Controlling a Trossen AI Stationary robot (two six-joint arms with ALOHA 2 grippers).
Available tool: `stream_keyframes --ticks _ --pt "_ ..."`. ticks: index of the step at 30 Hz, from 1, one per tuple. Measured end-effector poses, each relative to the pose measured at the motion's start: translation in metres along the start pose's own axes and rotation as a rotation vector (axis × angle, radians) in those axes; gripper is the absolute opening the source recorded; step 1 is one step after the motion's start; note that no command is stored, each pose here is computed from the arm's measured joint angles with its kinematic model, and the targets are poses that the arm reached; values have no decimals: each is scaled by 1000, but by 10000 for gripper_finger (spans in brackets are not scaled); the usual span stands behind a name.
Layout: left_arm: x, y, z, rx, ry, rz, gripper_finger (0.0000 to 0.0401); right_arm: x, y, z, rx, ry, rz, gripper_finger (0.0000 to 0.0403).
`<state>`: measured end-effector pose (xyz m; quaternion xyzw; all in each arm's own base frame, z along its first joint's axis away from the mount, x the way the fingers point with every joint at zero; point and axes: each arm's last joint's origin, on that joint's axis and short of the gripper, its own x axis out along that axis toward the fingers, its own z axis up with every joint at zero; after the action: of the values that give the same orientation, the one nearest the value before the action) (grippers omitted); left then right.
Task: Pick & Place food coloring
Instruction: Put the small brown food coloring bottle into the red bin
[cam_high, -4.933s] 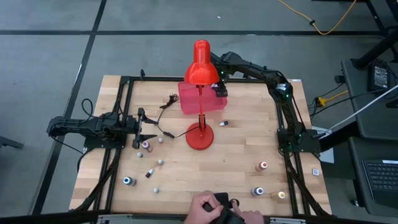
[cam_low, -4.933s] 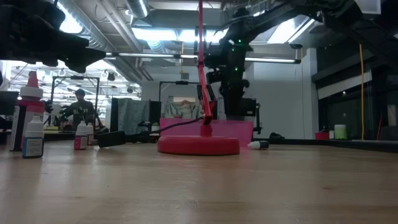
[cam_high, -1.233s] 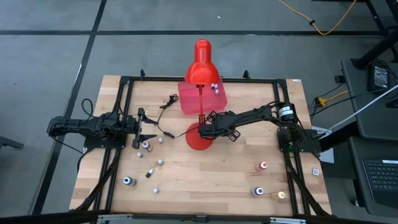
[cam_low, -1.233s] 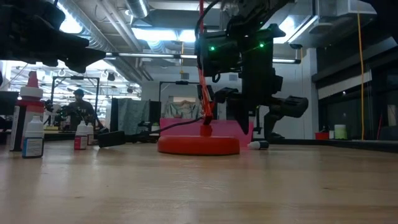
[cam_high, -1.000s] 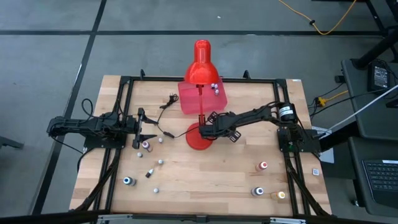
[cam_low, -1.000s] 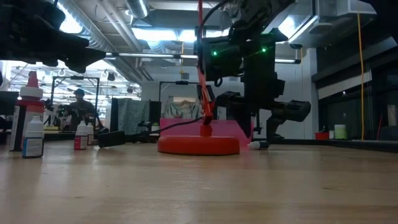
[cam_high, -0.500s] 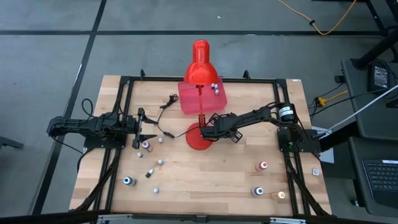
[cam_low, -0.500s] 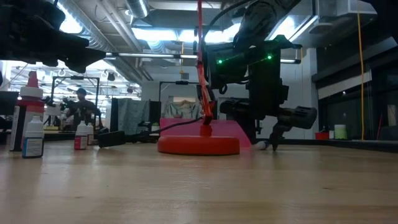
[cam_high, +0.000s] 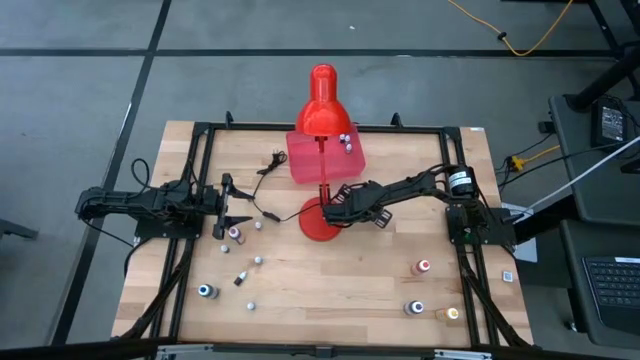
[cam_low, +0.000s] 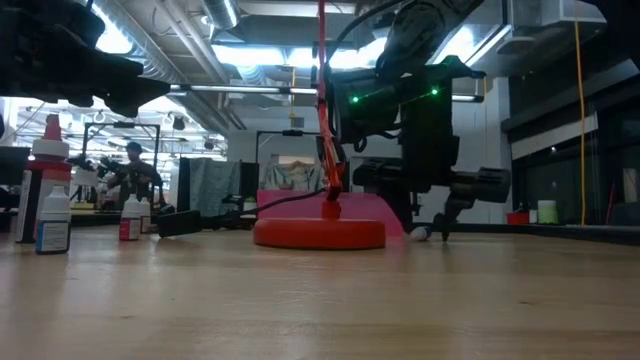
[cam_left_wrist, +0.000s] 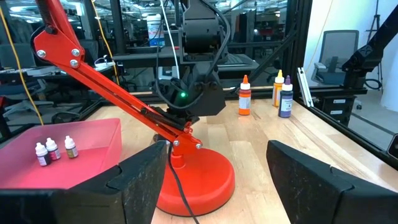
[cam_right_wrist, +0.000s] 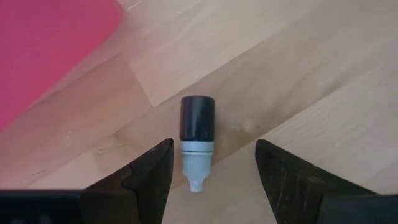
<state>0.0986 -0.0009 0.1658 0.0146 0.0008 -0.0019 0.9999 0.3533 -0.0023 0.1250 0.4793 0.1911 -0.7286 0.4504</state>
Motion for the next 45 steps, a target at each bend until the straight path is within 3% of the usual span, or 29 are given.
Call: stream_keyframes --ticks 23,45 --pt "0 0 0 0 0 0 271 0 -3 2 -145 -9 -33 228" --pt "0 0 0 0 0 0 273 10 -9 2 -609 -37 -16 228"
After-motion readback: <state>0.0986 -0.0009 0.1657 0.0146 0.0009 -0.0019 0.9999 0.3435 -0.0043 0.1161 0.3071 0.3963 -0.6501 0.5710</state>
